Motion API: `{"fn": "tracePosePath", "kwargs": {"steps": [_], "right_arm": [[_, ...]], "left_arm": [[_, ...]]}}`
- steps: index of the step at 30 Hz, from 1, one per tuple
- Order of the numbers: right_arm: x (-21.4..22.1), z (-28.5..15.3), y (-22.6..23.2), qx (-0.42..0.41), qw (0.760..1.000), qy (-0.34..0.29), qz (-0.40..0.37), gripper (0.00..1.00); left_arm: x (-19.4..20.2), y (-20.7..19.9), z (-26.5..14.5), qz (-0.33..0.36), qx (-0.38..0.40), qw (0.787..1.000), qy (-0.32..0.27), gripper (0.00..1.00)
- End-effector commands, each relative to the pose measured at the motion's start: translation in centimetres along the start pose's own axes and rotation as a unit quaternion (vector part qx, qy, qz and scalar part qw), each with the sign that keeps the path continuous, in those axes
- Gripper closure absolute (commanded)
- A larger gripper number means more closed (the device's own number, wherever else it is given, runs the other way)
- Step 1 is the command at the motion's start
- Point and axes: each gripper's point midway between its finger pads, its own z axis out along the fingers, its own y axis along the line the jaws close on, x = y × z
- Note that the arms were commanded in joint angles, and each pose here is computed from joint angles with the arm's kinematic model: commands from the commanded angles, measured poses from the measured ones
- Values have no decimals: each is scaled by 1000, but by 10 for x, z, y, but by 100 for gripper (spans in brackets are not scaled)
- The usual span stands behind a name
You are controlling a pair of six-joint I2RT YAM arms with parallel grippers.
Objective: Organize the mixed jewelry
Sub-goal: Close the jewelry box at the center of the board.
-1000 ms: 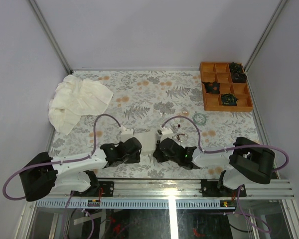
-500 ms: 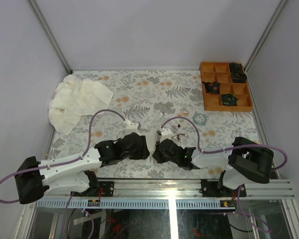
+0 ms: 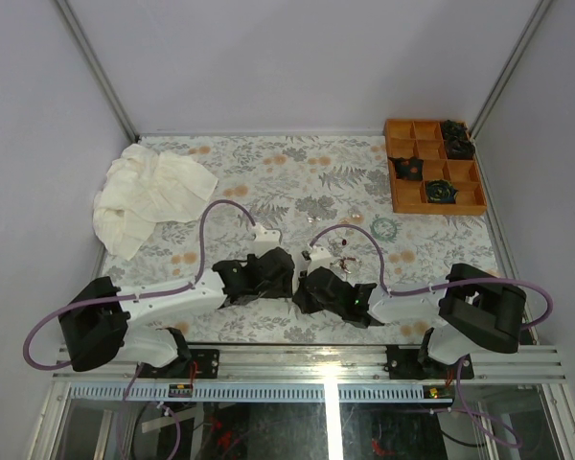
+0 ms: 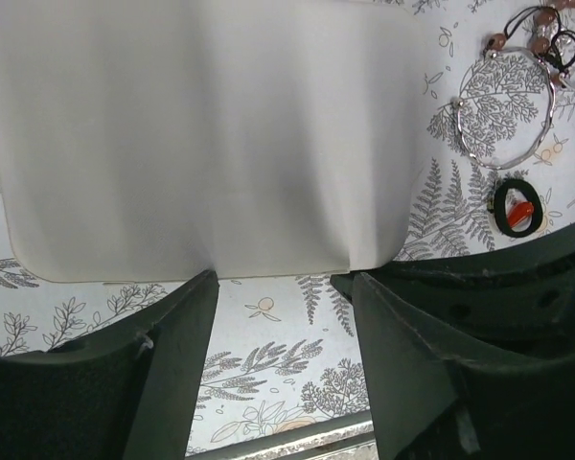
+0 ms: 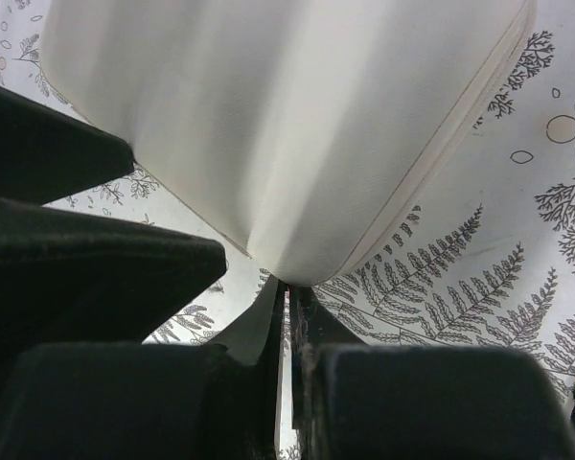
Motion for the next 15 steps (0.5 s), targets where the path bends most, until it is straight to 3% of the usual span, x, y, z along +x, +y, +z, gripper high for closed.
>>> {"fn": "tracePosePath", "kwargs": {"steps": [1, 9, 15], "right_arm": [[-11, 0, 12, -15, 1000, -23, 11, 100], [-10, 1, 15, -20, 999, -22, 13, 100], [-9, 2, 15, -21, 999, -22, 13, 100]], "left_arm": [[-27, -2, -2, -11, -7, 999, -47, 41], [-42, -3, -12, -10, -14, 998, -62, 39], [-38, 4, 7, 8, -39, 998, -45, 40]]}}
